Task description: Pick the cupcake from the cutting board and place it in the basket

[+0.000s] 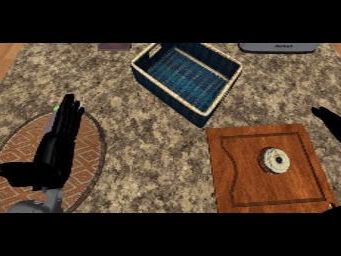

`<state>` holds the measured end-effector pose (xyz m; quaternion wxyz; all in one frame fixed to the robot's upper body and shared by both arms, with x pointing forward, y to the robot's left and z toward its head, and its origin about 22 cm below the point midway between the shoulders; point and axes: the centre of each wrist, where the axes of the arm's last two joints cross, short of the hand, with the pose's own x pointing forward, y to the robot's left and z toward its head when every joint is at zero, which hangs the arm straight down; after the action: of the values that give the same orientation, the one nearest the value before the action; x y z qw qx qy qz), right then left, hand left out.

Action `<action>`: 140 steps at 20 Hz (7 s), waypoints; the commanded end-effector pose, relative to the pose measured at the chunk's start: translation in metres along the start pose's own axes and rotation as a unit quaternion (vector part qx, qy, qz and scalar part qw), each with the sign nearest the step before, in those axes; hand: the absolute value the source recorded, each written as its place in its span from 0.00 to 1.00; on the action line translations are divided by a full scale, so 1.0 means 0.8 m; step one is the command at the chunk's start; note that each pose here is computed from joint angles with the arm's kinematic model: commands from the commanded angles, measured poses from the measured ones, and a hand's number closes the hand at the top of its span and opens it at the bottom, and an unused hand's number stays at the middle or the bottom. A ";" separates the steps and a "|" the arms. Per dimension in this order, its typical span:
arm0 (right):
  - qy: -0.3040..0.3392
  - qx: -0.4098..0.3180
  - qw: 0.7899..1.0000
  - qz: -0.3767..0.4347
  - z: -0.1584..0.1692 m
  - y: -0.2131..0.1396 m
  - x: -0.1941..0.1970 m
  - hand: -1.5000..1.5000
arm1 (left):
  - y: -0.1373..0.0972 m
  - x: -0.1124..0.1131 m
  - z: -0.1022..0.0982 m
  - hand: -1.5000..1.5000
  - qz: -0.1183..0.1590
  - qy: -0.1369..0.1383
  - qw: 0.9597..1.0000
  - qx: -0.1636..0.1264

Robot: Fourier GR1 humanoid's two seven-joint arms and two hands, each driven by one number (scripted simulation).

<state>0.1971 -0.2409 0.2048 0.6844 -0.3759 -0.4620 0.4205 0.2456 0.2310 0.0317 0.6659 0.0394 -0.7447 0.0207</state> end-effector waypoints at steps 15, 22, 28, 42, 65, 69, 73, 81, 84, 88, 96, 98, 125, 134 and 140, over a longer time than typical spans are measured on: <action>0.031 0.009 0.999 0.010 -0.045 0.090 -0.023 0.00 | 0.024 -0.014 0.010 0.50 0.006 0.001 1.000 -0.002; 0.047 -0.011 0.999 0.012 -0.057 0.101 -0.012 0.00 | -0.010 -0.006 0.005 0.50 -0.001 0.004 1.000 0.005; 0.042 0.002 0.999 0.005 -0.074 0.096 -0.019 0.00 | 0.009 -0.011 0.007 0.50 -0.006 0.006 1.000 0.010; 0.053 0.032 0.998 0.001 -0.103 0.133 -0.034 0.00 | -0.009 -0.004 0.019 0.50 0.000 0.008 1.000 0.000; 0.053 0.069 0.996 0.012 -0.137 0.186 -0.070 1.00 | 0.016 -0.008 -0.019 0.50 -0.002 0.004 1.000 0.005; 0.014 0.077 0.995 0.059 -0.117 0.177 -0.063 1.00 | 0.014 -0.006 0.005 0.50 -0.007 0.005 1.000 0.003; 0.006 0.058 0.996 0.075 -0.142 0.187 -0.067 1.00 | 0.021 0.004 0.022 0.50 -0.002 0.011 1.000 0.006; 0.004 0.019 0.997 0.072 -0.135 0.230 0.056 1.00 | -0.003 -0.010 0.009 0.50 0.003 0.005 1.000 -0.007; 0.069 -0.006 0.996 0.049 -0.152 0.216 0.098 1.00 | -0.018 0.009 -0.012 0.50 0.008 -0.009 0.999 -0.047; 0.112 -0.068 0.991 0.040 -0.167 0.190 0.130 1.00 | -0.031 0.013 -0.016 0.50 0.008 -0.022 0.997 -0.074; 0.129 -0.214 0.967 -0.054 -0.177 0.119 0.216 1.00 | -0.053 0.021 -0.024 0.50 0.016 -0.027 0.993 -0.114; 0.110 -0.249 0.958 -0.093 -0.171 0.100 0.235 1.00 | -0.058 0.016 -0.022 0.50 0.018 -0.021 0.993 -0.115; 0.204 -0.383 0.896 -0.099 -0.189 0.001 0.357 1.00 | -0.060 0.011 -0.030 0.50 0.009 -0.006 0.996 -0.093; 0.205 -0.383 0.892 -0.122 -0.199 0.001 0.359 1.00 | -0.034 0.006 -0.028 0.50 0.003 -0.002 0.998 -0.064; 0.233 -0.359 0.899 -0.094 -0.220 0.024 0.343 1.00 | -0.026 0.003 -0.028 0.50 -0.005 -0.010 0.999 -0.052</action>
<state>0.4198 -0.0075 0.2317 0.5625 -0.6365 -0.5092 0.1386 0.2680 0.2013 0.0356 0.6639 -0.0032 -0.7474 -0.0239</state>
